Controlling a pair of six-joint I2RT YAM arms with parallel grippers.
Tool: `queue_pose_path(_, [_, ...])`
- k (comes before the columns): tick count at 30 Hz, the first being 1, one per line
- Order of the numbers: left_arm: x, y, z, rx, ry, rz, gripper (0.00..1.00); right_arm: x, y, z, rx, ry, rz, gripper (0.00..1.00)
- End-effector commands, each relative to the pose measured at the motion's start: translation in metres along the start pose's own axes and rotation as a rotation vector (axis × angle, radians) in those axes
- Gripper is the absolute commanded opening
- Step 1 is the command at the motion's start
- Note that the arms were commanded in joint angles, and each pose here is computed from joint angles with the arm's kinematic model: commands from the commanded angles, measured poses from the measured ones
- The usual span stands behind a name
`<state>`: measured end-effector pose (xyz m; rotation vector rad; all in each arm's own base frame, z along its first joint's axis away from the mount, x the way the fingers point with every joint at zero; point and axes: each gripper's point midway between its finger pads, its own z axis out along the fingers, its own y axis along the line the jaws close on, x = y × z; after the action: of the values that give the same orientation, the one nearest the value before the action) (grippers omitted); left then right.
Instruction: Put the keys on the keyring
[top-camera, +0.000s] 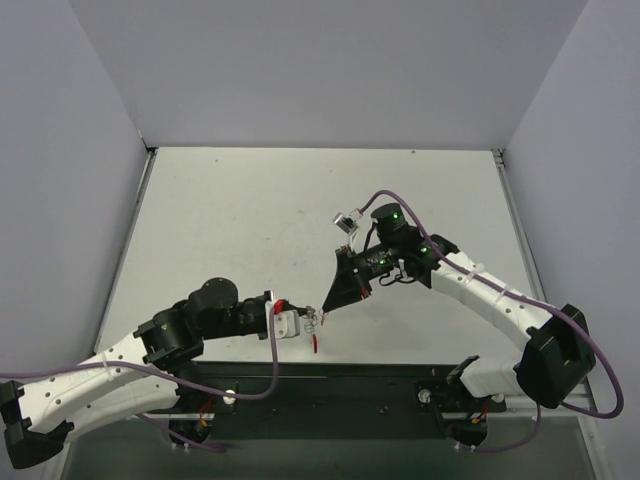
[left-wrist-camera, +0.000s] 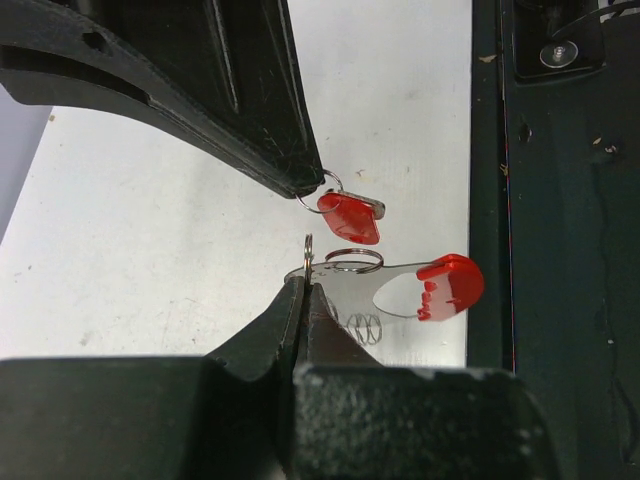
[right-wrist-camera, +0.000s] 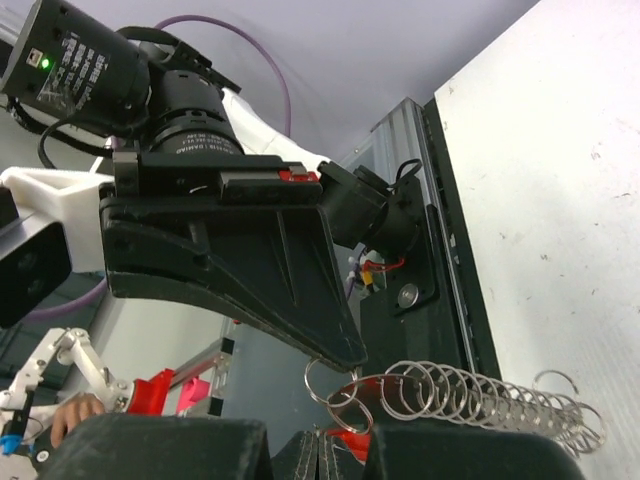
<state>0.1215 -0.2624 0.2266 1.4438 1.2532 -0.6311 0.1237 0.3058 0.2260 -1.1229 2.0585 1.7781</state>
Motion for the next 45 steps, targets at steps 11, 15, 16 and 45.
queue_pose_path(11, [-0.023, 0.002, 0.001, 0.012, -0.088, 0.035, 0.00, 0.004, 0.022, 0.008, -0.051, 0.031, -0.136, 0.00])
queue_pose_path(15, [-0.028, 0.002, 0.003, 0.020, -0.102, 0.040, 0.00, 0.002, 0.016, 0.012, -0.030, 0.036, -0.113, 0.00])
queue_pose_path(16, [-0.029, 0.002, 0.003, 0.025, -0.106, 0.042, 0.00, 0.001, 0.014, 0.013, -0.023, 0.034, -0.109, 0.00])
queue_pose_path(45, [-0.020, -0.002, 0.000, 0.021, -0.101, 0.035, 0.00, -0.015, 0.006, 0.008, 0.029, -0.017, -0.085, 0.00])
